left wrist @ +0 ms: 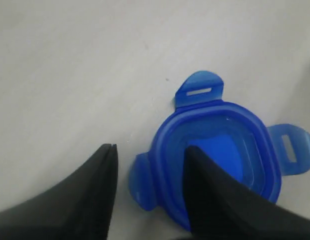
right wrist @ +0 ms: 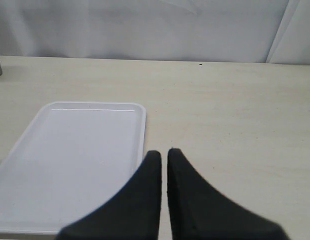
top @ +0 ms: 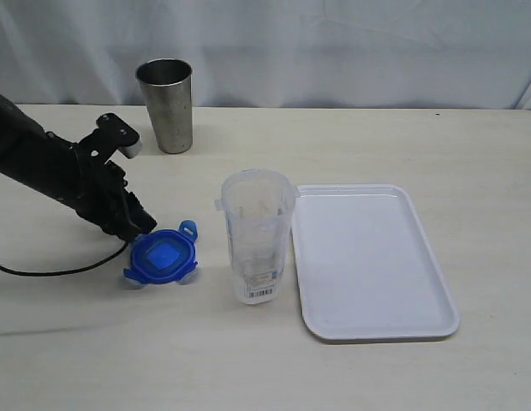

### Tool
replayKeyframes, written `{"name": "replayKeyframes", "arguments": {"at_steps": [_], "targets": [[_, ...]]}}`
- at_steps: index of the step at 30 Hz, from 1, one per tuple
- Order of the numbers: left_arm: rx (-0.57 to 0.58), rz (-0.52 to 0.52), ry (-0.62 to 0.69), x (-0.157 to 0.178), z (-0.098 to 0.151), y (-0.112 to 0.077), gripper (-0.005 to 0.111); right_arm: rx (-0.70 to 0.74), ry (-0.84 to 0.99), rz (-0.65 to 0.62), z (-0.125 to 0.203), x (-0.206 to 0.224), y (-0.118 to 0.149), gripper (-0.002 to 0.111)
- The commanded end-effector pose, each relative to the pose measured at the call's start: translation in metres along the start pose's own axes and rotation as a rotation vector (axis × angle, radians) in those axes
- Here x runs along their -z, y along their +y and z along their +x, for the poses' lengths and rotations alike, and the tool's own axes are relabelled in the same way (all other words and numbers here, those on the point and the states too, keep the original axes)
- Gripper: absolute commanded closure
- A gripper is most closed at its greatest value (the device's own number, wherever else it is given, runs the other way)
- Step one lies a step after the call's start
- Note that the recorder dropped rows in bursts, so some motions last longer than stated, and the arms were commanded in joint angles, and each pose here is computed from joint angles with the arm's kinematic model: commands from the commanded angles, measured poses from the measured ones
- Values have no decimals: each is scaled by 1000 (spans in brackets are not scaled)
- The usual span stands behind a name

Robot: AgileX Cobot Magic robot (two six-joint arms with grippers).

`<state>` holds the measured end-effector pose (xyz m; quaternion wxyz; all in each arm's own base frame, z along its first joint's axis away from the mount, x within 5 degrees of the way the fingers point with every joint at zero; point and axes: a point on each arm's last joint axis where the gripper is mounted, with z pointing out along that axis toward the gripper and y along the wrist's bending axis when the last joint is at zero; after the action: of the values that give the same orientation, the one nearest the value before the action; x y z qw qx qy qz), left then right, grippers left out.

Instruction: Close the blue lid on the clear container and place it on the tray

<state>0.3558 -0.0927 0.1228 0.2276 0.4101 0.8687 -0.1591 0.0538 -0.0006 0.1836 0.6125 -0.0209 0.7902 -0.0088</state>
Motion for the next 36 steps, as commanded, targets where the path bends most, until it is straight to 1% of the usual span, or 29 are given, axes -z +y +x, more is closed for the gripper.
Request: {"name": "replayKeyframes", "arguments": {"at_steps": [1, 8, 16, 21, 27, 30, 32, 36], "targets": [[20, 15, 43, -16, 10, 3, 68, 7, 0, 5, 1, 0, 0, 104], [3, -4, 56, -18, 13, 6, 68, 7, 0, 5, 1, 0, 0, 104], [2, 5, 56, -17, 12, 5, 68, 7, 0, 5, 1, 0, 0, 104], [3, -12, 40, -11, 8, 5, 68, 7, 0, 5, 1, 0, 0, 104], [-3, -14, 41, -11, 8, 5, 68, 7, 0, 5, 1, 0, 0, 104], [-5, -33, 39, -11, 8, 7, 68, 7, 0, 5, 1, 0, 0, 104], [-5, -38, 38, -11, 8, 7, 71, 7, 0, 5, 1, 0, 0, 104], [-5, -38, 38, -11, 8, 7, 88, 7, 0, 5, 1, 0, 0, 104]]}}
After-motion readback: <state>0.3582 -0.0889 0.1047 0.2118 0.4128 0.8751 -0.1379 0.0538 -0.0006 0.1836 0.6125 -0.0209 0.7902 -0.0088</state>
